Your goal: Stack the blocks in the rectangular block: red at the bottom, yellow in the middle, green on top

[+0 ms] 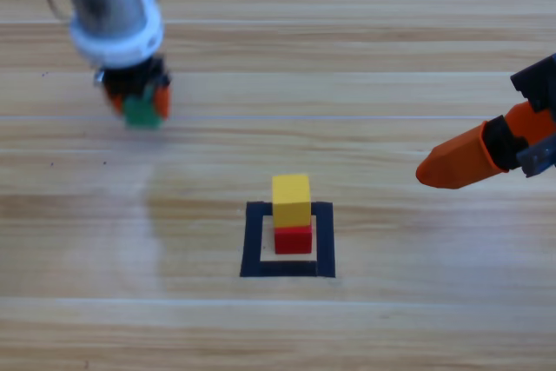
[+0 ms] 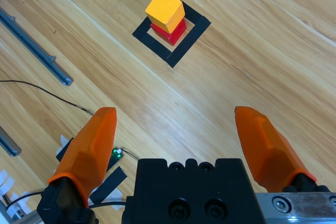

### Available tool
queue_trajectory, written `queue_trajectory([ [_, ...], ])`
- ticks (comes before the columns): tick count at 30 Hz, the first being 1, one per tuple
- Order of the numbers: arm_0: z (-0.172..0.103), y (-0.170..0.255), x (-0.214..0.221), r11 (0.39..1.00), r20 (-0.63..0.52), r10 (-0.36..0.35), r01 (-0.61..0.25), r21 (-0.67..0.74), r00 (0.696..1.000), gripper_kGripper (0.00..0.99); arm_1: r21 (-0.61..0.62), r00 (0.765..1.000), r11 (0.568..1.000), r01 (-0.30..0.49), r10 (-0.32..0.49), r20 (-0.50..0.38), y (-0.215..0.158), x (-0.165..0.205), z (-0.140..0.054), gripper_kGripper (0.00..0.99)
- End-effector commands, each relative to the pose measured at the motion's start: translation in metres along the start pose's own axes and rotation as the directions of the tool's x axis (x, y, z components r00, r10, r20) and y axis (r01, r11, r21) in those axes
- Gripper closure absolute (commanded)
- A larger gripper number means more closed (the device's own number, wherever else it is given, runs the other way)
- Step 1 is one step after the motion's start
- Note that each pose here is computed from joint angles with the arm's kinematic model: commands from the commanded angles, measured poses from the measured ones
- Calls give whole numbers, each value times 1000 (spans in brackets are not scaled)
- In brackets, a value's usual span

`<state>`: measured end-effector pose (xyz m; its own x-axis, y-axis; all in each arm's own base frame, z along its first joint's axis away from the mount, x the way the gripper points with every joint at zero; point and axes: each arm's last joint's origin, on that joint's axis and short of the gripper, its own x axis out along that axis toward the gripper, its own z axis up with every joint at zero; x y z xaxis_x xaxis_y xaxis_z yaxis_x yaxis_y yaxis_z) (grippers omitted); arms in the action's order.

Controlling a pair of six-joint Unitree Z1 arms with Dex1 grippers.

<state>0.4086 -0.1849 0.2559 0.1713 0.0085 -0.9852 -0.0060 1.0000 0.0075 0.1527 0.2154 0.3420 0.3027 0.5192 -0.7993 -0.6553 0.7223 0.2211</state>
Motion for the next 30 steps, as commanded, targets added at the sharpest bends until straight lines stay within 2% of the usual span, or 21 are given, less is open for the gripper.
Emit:
queue_trajectory([
  [1, -57, -73, -59, 956, 43, -122, 106, 274, 992, 990, 22, 998, 998, 52, -51, -35, -11, 16, 1, 0],
  [7, -95, -117, -92, 922, 47, -168, 139, 362, 985, 990, 30, 998, 998, 52, -51, -33, -11, 13, 0, 0],
  [13, -123, -141, -105, 936, 41, -167, 146, 320, 985, 990, 25, 998, 998, 52, -51, -30, -11, 9, -1, 0],
  [17, -126, -144, -89, 979, 9, -114, 111, 170, 993, 990, 22, 998, 998, 51, -50, -30, -11, 9, -1, 0],
  [21, -123, -149, -75, 996, -11, -73, 73, 55, 997, 990, 22, 998, 999, 49, -48, -37, -11, 11, -1, 0],
  [30, -114, -165, -41, 999, -37, 5, -6, -34, 999, 990, 18, 998, 999, 49, -48, -42, -11, 12, -2, 0],
])
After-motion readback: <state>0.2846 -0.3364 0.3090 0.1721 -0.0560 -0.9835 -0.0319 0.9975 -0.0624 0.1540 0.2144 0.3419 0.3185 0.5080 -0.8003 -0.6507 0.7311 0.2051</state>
